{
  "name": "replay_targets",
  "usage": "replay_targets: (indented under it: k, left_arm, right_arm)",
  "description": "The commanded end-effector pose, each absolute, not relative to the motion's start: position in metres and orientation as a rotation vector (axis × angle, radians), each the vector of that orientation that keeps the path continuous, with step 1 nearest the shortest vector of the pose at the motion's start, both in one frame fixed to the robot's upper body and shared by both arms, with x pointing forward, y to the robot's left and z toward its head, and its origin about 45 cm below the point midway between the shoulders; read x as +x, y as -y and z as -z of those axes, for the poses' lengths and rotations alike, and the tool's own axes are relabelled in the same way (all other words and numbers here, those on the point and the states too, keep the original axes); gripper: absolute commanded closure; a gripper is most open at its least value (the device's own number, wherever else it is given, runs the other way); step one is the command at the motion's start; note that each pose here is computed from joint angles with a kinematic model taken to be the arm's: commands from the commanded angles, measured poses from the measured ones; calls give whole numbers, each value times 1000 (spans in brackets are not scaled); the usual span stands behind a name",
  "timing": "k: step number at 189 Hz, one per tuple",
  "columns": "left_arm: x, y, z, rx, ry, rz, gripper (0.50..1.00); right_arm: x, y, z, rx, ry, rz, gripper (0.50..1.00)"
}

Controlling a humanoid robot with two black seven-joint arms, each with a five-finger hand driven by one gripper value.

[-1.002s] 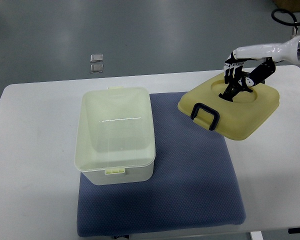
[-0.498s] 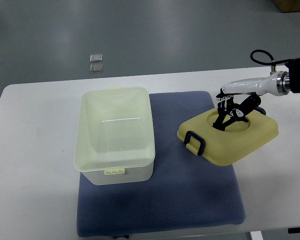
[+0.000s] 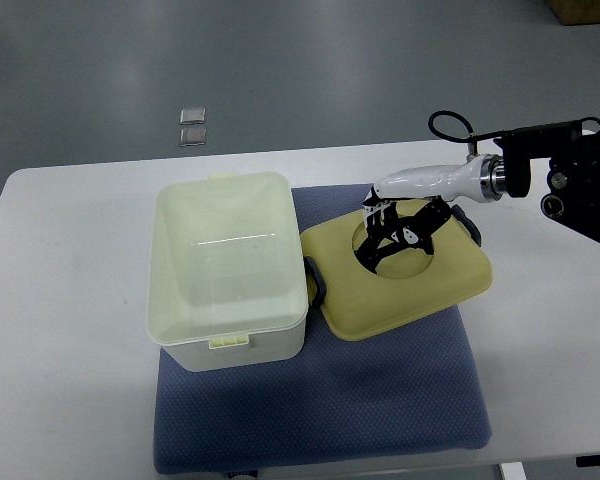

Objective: Open white storage box with right hand
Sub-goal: 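Lower the yellow lid onto the cushion beside the box with the right hand, then open the right hand and release the lid handle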

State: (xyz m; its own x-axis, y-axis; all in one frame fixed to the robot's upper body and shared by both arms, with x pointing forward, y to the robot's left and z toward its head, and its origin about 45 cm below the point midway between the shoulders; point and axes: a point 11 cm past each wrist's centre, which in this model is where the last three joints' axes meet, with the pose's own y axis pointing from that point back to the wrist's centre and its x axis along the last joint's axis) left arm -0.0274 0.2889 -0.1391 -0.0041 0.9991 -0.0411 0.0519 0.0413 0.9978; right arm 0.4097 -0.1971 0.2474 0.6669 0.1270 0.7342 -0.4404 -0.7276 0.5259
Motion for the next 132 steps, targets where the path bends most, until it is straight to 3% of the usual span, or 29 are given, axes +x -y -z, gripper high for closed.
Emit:
replay_targets:
  k: [1,74,75,77,78,79,80,81,82,83,84,88,96,106,132]
  left_arm:
    - [-27,-289,139,1214,-1268,-1157,500]
    - [-28,-288,139,1215,-1269,-1154,500]
    - [-28,-288,139,1215,-1269,-1154,500]
    - [-28,-288,139,1215,-1269,-1154,500]
    - [-28,-288,139,1215,-1269,-1154,500]
    - [-28,-288,139,1215,-1269,-1154,500]
    - [-28,-288,139,1215,-1269,-1154,500]
    - [-28,-288,139,1215,-1269,-1154,500]
    - [-28,-288,139,1215,-1269,-1154,500]
    - [-28,-288,139,1215,-1269,-1154,500]
    - [-28,-288,139,1215,-1269,-1154,500]
    - [-27,-288,139,1214,-1268,-1154,500]
    - [-28,-288,139,1215,-1269,-1154,500]
    - [-28,-288,139,1215,-1269,-1154,500]
    - [-28,-288,139,1215,-1269,-1151,500]
  right_arm:
    - [407,183,-245,2195,224,-1040,1000]
    - [400,164,-233,2234,212,-1037,1000]
    - [400,165,-232,2235,214,-1036,943]
    - [400,165,-232,2235,214,-1036,942]
    - [400,165,-232,2235,215,-1035,874]
    - [400,165,-232,2235,215,-1035,873]
    - [400,165,-231,2237,219,-1035,808]
    - [400,165,-231,2237,219,-1035,807]
    - [399,165,-230,2238,221,-1034,751]
    - [399,165,-230,2238,221,-1034,750]
    - [399,166,-230,2237,223,-1033,708]
    - [398,166,-227,2239,224,-1027,654]
    - [397,168,-224,2240,224,-1014,607]
    - [396,169,-221,2239,225,-1005,583]
    - [399,175,-219,2227,243,-991,574]
